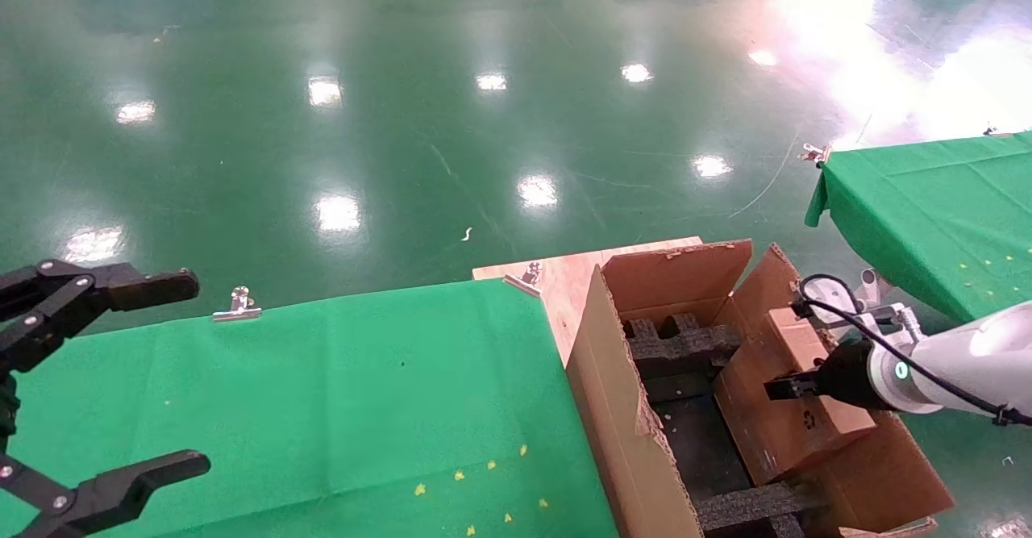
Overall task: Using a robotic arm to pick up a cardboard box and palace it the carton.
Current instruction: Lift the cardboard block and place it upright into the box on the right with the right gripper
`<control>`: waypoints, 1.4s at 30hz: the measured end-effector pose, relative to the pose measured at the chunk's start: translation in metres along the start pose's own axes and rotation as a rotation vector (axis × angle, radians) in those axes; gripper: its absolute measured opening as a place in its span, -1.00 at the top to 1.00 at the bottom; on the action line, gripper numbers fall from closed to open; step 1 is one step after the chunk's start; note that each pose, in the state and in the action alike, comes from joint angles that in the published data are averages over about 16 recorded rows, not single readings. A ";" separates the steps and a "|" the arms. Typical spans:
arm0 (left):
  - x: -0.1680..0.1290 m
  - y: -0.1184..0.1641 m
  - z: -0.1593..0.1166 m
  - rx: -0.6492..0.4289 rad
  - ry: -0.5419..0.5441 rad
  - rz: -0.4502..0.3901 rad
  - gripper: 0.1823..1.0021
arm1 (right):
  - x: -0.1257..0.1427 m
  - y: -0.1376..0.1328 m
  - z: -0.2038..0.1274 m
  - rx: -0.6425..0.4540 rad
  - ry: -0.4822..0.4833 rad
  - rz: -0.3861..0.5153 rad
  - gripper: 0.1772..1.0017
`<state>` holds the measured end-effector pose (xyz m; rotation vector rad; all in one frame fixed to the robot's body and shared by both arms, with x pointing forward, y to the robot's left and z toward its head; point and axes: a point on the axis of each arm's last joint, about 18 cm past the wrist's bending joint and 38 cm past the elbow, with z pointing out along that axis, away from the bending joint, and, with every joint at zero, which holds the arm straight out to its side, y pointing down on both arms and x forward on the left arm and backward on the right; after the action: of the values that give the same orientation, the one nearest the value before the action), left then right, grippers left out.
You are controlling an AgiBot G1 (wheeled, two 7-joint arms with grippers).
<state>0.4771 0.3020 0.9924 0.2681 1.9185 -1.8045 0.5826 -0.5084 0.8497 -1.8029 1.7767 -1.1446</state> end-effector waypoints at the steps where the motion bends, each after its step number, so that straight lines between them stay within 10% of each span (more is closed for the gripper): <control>1: 0.000 0.000 0.000 0.000 0.000 0.000 -1.00 | -0.001 0.001 0.002 -0.001 0.001 0.001 0.77; 42: 0.000 0.000 0.000 0.000 0.000 0.000 -1.00 | -0.031 0.022 0.069 -0.057 -0.027 -0.020 0.77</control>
<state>0.4771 0.3020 0.9924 0.2679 1.9185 -1.8045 0.6236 -0.5018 0.7828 -1.8639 1.7973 -1.0823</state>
